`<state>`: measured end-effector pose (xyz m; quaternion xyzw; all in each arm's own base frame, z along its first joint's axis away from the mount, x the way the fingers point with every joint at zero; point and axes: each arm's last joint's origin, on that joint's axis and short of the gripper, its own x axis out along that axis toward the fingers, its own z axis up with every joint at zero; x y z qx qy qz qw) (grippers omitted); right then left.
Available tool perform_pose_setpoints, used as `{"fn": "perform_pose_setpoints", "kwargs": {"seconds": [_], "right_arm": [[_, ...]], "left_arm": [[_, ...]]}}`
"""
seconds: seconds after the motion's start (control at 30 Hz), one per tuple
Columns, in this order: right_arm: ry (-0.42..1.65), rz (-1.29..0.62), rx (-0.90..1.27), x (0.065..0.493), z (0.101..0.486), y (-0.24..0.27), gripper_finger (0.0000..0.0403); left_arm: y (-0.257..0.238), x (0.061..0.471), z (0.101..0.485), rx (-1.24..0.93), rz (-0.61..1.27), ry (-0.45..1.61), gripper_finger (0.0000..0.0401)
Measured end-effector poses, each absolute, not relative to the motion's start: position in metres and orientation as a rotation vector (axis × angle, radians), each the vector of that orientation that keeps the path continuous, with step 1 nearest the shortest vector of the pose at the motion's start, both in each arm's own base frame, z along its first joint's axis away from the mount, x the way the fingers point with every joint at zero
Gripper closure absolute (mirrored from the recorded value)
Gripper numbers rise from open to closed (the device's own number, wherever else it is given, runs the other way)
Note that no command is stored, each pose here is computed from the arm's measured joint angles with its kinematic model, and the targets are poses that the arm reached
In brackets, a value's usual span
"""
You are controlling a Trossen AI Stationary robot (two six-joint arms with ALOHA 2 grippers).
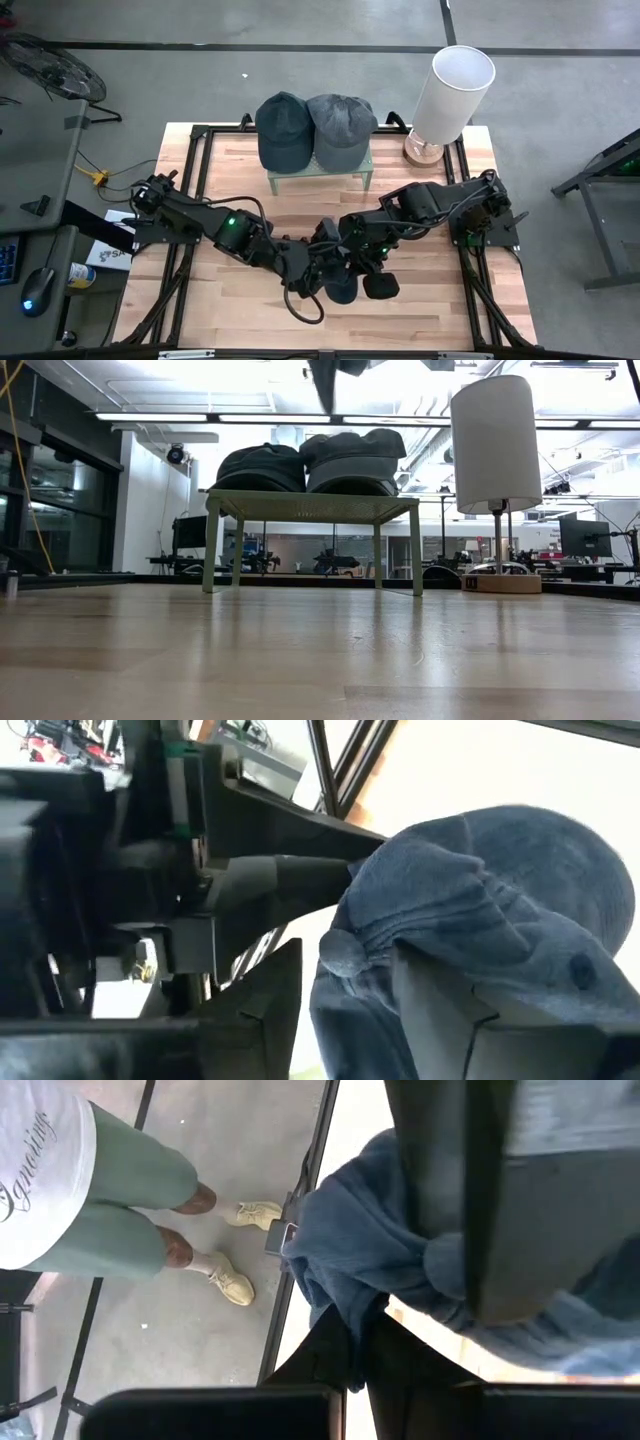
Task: Pick & Place hat
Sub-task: Stack the blue cap on the blue cap on the shelf
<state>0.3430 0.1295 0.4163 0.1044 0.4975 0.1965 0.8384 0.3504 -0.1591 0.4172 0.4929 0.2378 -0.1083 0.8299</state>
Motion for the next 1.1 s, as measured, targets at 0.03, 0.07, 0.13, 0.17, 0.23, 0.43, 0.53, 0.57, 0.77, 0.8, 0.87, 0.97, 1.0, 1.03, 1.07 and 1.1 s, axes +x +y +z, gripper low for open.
{"fn": "perform_pose_setpoints", "kwargs": {"seconds": [0.03,0.07,0.13,0.17,0.23,0.43,0.53,0.57,0.77,0.8,0.87,0.97,1.0,1.03,1.07,1.1], "right_arm": [[1.052,0.415,0.221,0.3430,0.4163,0.1294,0.0395],[1.052,0.415,0.220,0.3430,0.4163,0.1294,0.0395],[1.052,0.415,0.220,0.3430,0.4163,0.1295,0.0395],[1.052,0.416,0.220,0.3430,0.4163,0.1295,0.0395],[1.052,0.415,0.220,0.3430,0.4163,0.1294,0.0395],[1.052,0.416,0.220,0.3430,0.4163,0.1295,0.0395],[1.052,0.413,0.220,0.3430,0.4163,0.1295,0.0395],[1.051,0.412,0.219,0.3430,0.4163,0.1294,0.0395],[1.051,0.409,0.218,0.3431,0.4163,0.1293,0.0395],[1.051,0.409,0.218,0.3431,0.4163,0.1293,0.0395],[1.051,0.399,0.221,0.3432,0.4162,0.1292,0.0395],[1.055,0.391,0.237,0.3432,0.4162,0.1291,0.0384],[1.057,0.396,0.242,0.3431,0.4163,0.1292,0.0374],[1.059,0.399,0.247,0.3430,0.4163,0.1294,0.0360],[1.061,0.394,0.256,0.3430,0.4163,0.1295,0.0346],[1.064,0.387,0.266,0.3430,0.4163,0.1295,0.0332]], "left_arm": [[-0.1591,0.3502,0.4174,1.044,-0.236,0.502,0.0257],[-0.1592,0.3502,0.4174,1.042,-0.240,0.501,0.0266],[-0.1592,0.3503,0.4173,1.043,-0.240,0.502,0.0286],[-0.1591,0.3504,0.4173,1.043,-0.239,0.502,0.0296],[-0.1591,0.3504,0.4173,1.043,-0.239,0.502,0.0318],[-0.1591,0.3504,0.4172,1.043,-0.238,0.502,0.0375],[-0.1586,0.3504,0.4173,1.047,-0.222,0.507,0.0389],[-0.1583,0.3505,0.4173,1.050,-0.211,0.510,0.0391],[-0.1560,0.3506,0.4177,1.045,-0.119,0.536,0.0391],[-0.1558,0.3506,0.4176,1.037,-0.114,0.538,0.0391],[-0.1555,0.3500,0.4167,1.021,-0.110,0.549,0.0391],[-0.1548,0.3488,0.4149,0.998,-0.103,0.572,0.0391],[-0.1546,0.3484,0.4143,0.992,-0.102,0.579,0.0391],[-0.1543,0.3480,0.4137,0.985,-0.100,0.586,0.0391],[-0.1541,0.3477,0.4133,0.978,-0.095,0.591,0.0391],[-0.1537,0.3475,0.4131,0.971,-0.082,0.597,0.0391]]}}
